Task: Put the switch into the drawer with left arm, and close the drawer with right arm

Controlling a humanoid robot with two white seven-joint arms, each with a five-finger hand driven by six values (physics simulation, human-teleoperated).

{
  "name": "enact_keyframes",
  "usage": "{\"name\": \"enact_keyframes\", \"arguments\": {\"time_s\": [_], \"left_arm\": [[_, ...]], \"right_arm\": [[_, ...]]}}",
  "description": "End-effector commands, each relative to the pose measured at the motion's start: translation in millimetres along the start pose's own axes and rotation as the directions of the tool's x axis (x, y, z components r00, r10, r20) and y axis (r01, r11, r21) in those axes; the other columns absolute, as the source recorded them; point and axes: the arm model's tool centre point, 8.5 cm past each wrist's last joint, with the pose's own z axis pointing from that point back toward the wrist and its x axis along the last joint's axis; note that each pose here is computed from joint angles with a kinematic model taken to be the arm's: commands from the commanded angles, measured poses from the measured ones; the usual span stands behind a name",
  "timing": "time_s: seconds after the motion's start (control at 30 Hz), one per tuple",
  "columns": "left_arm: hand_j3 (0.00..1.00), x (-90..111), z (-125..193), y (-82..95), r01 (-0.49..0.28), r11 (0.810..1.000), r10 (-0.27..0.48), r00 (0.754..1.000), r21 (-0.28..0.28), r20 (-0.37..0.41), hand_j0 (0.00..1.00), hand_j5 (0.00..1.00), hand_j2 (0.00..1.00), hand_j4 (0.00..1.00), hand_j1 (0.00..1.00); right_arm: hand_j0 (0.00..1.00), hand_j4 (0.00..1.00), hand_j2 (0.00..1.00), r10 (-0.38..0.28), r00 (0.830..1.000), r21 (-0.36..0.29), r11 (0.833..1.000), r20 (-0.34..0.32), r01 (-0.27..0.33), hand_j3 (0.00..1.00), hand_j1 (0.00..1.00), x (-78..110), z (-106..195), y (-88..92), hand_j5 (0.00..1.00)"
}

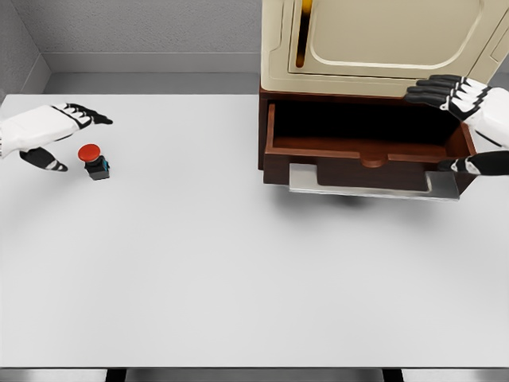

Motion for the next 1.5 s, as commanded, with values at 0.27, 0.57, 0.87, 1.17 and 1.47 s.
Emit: {"name": "enact_keyframes", "arguments": {"time_s": [0.27, 0.57, 0.87, 1.17, 1.47], "left_arm": [[1.00, 5, -16, -4.4, -0.019, 1.000, 0.019, 1.000, -0.025, 0.015, 1.00, 1.00, 1.00, 1.00, 1.00], [0.82, 7, -19, -6.2, 0.009, 0.998, -0.007, 1.000, -0.067, 0.018, 0.82, 0.82, 0.82, 0.82, 0.82], [0.81, 8, -20, -10.3, 0.015, 0.996, -0.013, 1.000, -0.083, 0.023, 0.81, 0.81, 0.81, 0.81, 0.81], [0.65, 9, -20, -12.8, 0.014, 0.995, -0.012, 1.000, -0.101, 0.024, 0.65, 0.65, 0.65, 0.65, 0.65], [0.54, 7, -19, -12.6, 0.013, 0.995, -0.011, 1.000, -0.102, 0.019, 0.54, 0.54, 0.54, 0.54, 0.54]], "right_arm": [[1.00, 1.00, 1.00, 0.001, 1.000, -0.017, 1.000, 0.008, -0.001, 1.00, 1.00, 0.6, -3, -4.2, 1.00], [1.00, 1.00, 1.00, -0.036, 0.999, 0.015, 0.999, 0.036, 0.035, 1.00, 1.00, 4.2, -13, 14.2, 1.00], [1.00, 1.00, 1.00, -0.028, 0.999, -0.007, 1.000, 0.045, 0.028, 1.00, 1.00, 4.9, -17, 9.0, 1.00], [1.00, 1.00, 1.00, 0.010, 1.000, -0.005, 1.000, 0.021, -0.009, 1.00, 1.00, 1.8, -8, -4.8, 1.00], [1.00, 1.00, 1.00, -0.006, 0.999, -0.015, 1.000, 0.038, 0.006, 1.00, 1.00, 3.6, -15, 0.0, 1.00]]}}
